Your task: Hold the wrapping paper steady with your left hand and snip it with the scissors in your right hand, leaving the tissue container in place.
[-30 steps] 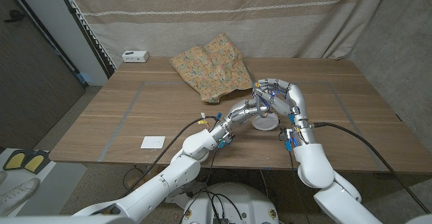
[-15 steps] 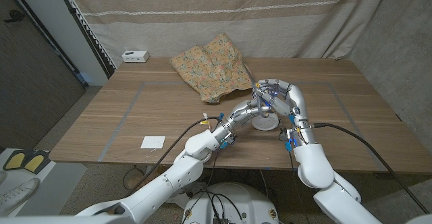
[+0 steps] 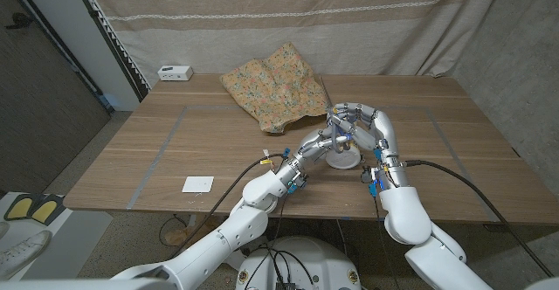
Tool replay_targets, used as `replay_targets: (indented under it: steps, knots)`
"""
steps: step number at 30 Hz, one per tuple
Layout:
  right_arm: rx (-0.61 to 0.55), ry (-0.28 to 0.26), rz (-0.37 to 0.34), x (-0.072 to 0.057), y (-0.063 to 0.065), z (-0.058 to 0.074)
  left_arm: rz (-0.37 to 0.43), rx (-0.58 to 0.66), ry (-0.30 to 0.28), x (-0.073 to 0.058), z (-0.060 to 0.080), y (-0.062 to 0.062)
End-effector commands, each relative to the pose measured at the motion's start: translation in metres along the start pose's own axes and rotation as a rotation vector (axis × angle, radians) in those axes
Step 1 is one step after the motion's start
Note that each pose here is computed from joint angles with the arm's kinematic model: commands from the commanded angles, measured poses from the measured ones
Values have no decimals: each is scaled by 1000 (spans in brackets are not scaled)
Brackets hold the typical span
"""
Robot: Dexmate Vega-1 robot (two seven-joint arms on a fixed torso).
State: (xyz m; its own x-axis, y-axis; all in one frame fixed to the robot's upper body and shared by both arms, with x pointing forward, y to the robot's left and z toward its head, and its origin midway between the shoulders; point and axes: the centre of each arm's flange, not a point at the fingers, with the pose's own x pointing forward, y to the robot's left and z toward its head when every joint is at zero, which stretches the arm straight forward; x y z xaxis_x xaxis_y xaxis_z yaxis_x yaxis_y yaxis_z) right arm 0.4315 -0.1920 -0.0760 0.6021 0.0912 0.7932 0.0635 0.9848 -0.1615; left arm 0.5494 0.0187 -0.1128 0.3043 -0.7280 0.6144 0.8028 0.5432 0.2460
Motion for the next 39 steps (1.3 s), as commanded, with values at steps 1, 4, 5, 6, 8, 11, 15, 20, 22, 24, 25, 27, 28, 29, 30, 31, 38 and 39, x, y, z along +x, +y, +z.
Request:
replay_targets:
  steps: [1,4,5,6,8,11,15,20,22,24,25,27,28,29,30,31,38,39]
  knots:
    - [0,4,-9,-1,-2,-1,68,-21,-45,-4,-3,0]
    - [2,7,-4,-1,-1,-2,85,-16,-45,-5,-2,0]
    - [0,7,-6,-1,-1,-2,85,-17,-46,-5,-2,0]
    - [2,9,-6,-1,-1,-2,86,-16,-45,-5,-2,0]
    - [1,9,-5,-1,-1,-3,90,-16,-45,-5,-3,0]
    - [2,9,-4,-1,-1,-3,86,-9,-38,-5,-3,-1]
    - [1,10,-2,-1,-1,-3,74,-3,-31,-4,-2,-1]
    - [3,11,0,-3,-1,-3,58,1,-30,-3,0,-2]
    - [0,12,-1,-3,-1,-2,55,-4,-33,-3,0,-3]
    - [1,13,-1,-4,-2,-2,56,-3,-35,-3,0,-4]
    - [-1,13,0,-4,-2,-2,53,-5,-36,-3,1,-4]
    - [-2,12,6,-3,-2,-2,60,-9,-43,-4,1,-6]
    - [-6,10,11,-3,-2,-1,60,-14,-48,-4,1,-6]
    - [-3,9,8,-3,-2,-1,63,-12,-50,-4,1,-6]
    - [0,8,10,-3,-2,-1,68,-9,-50,-5,2,-7]
    - [1,7,10,-3,-2,0,72,-10,-53,-6,2,-7]
    - [8,4,17,-3,-1,0,88,-14,-57,-8,3,-7]
    - [8,3,18,-3,-1,0,88,-13,-56,-8,3,-7]
